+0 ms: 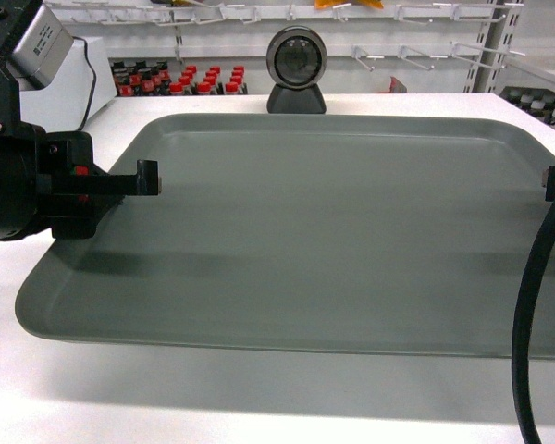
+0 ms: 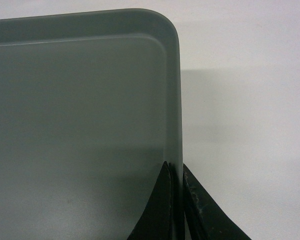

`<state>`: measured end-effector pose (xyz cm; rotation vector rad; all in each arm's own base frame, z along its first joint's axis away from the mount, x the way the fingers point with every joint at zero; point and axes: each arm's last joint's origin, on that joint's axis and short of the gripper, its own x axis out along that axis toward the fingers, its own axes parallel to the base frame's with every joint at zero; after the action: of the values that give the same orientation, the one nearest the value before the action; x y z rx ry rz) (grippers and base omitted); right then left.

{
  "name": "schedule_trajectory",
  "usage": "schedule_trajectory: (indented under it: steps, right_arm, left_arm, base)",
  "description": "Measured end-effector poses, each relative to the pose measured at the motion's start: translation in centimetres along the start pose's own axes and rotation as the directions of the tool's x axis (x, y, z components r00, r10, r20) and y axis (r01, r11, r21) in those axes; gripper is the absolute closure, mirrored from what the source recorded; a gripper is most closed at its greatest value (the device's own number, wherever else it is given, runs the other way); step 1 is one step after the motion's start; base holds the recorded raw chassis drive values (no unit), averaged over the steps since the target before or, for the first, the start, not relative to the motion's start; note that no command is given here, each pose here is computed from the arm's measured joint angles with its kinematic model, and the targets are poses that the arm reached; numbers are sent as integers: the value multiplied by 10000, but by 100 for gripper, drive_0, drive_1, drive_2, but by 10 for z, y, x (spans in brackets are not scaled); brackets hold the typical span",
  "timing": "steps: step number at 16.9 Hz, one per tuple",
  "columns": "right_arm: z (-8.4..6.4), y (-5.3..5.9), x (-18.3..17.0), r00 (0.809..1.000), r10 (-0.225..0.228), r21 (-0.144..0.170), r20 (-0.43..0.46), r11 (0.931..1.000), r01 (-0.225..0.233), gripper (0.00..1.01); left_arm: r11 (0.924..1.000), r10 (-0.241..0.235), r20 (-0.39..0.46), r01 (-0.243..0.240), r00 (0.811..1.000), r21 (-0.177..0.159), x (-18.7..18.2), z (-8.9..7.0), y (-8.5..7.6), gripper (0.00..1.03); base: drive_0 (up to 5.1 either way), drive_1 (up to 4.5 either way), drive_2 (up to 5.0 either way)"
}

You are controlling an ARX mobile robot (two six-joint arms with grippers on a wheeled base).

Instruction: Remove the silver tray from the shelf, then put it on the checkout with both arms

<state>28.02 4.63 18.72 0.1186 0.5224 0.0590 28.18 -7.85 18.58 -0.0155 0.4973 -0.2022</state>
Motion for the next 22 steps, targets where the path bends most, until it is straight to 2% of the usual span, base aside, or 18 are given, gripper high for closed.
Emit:
schedule_trajectory:
  steps: [1, 2, 3, 4, 7, 10, 14, 17, 22]
  right_arm:
    - [0, 0, 0, 10000, 4, 4, -1, 10000, -4, 98]
    - [0, 0, 0, 9995, 126, 8, 282, 9999, -127, 98]
    - [-5, -1, 14, 9741, 841, -393, 2099, 9962, -775, 98]
    - [-5, -2, 24, 9834, 928, -397, 1562, 9954, -876, 98]
    - [6, -4, 42, 9895, 852, -453, 1172, 9957, -804, 98]
    - [19, -5, 59, 9945, 718, -723, 762, 9952, -663, 98]
    - [33, -8, 81, 9982, 577, -953, 159, 9939, -559, 98]
    - [33, -8, 89, 9986, 530, -1029, -30, 9933, -530, 98]
    - [21, -2, 104, 9963, 445, -1066, -739, 9929, -523, 98]
  left_arm:
    - [10000, -4, 0, 4, 10000, 0, 0, 0, 0, 100]
    - [9995, 269, 458, -277, 9986, 165, 1, 0, -2, 100]
    - [9584, 2610, 1925, -2778, 9460, 659, 12, 0, -15, 100]
    - [9551, 2688, 1703, -2853, 9480, 803, 24, 0, -15, 100]
    - [9558, 2658, 1386, -2795, 9540, 908, 42, 3, -15, 100]
    - [9588, 2567, 1041, -2668, 9609, 977, 59, 7, -15, 100]
    - [9562, 2658, 585, -2709, 9623, 1113, 79, 13, -16, 100]
    - [9574, 2620, 429, -2653, 9641, 1139, 84, 14, -16, 100]
    - [9501, 2866, -93, -2829, 9580, 1314, 100, 6, -9, 100]
  base:
    - [0, 0, 0]
    - [0, 0, 0]
    - [0, 0, 0]
    - [0, 0, 0]
    - [0, 0, 0]
    - [0, 0, 0]
    - [0, 0, 0]
    - [0, 0, 0]
    - [0, 0, 0]
